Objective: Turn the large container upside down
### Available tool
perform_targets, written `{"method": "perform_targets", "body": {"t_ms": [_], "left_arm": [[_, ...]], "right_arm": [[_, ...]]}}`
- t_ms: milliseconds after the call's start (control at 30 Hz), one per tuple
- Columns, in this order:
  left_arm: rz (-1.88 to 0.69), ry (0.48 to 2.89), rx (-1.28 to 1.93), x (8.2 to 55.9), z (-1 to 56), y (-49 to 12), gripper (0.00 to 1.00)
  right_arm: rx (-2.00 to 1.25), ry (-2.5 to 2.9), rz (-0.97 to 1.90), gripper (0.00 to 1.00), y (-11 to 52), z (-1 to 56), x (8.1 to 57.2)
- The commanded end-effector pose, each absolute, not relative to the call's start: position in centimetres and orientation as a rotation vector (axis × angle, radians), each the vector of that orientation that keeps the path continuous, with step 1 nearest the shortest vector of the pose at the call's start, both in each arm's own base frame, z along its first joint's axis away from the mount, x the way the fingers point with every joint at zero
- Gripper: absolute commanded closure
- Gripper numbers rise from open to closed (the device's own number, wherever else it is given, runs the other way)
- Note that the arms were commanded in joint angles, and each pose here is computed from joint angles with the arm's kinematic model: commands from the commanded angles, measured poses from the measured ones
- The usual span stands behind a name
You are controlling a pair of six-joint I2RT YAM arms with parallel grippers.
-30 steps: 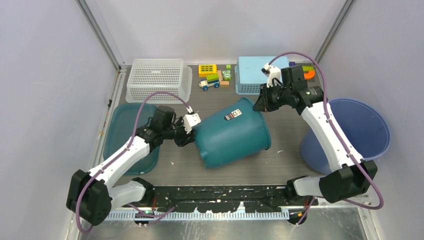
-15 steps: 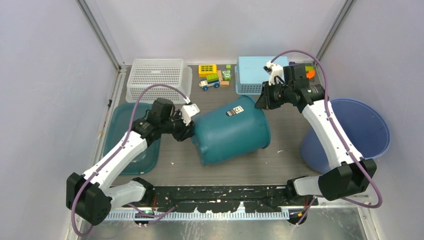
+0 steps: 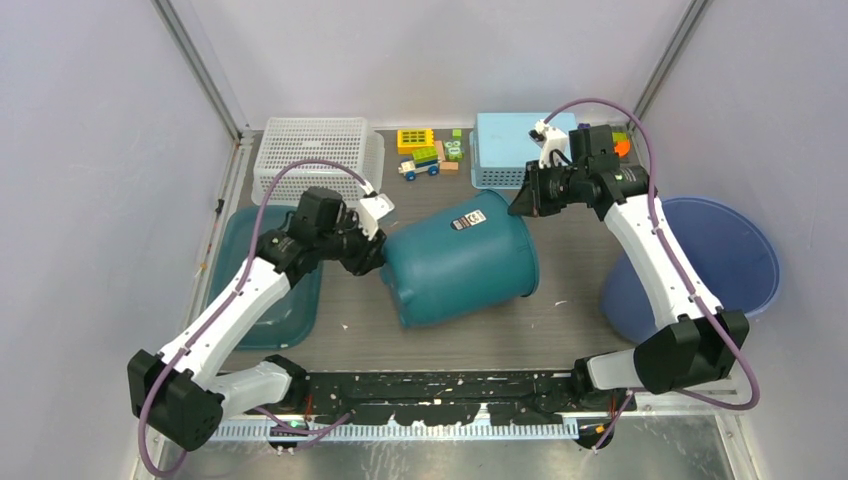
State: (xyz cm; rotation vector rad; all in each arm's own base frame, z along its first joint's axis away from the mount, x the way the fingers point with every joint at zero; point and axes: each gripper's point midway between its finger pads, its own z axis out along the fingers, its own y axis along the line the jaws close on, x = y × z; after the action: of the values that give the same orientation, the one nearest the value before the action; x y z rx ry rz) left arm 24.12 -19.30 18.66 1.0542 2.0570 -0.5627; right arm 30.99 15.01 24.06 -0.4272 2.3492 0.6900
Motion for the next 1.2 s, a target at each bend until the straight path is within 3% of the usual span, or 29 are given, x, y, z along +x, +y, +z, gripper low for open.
{"method": "perform_targets", "body": {"t_ms": [0, 400, 500, 667, 800, 1167], "left_arm": [[-0.687, 1.690, 1.036, 25.9, 27.9, -23.5, 0.63], [-0.674, 1.706, 1.051, 26.1, 27.5, -23.4, 0.60], [-0.603, 1.722, 1.147, 25.5, 26.0, -22.4, 0.50], [-0.515, 1.726, 1.316, 24.0, 23.8, -20.6, 0.16], [-0.474, 1.725, 1.404, 23.2, 22.2, -19.7, 0.01], [-0.343, 1.739, 1.519, 23.6, 17.8, -18.0, 0.00]], "right_arm": [[-0.471, 2.470, 0.938, 0.99, 17.6, 22.3, 27.7], [-0.352, 2.540, 0.966, 0.99, 15.3, 20.8, 28.7], [-0.361, 2.543, 0.937, 0.99, 15.0, 20.8, 28.4], [-0.373, 2.505, 0.888, 0.99, 14.7, 21.8, 28.5], [-0.406, 2.490, 0.854, 0.99, 15.2, 22.3, 28.4], [-0.474, 2.467, 0.748, 0.99, 15.4, 22.7, 28.0]]}}
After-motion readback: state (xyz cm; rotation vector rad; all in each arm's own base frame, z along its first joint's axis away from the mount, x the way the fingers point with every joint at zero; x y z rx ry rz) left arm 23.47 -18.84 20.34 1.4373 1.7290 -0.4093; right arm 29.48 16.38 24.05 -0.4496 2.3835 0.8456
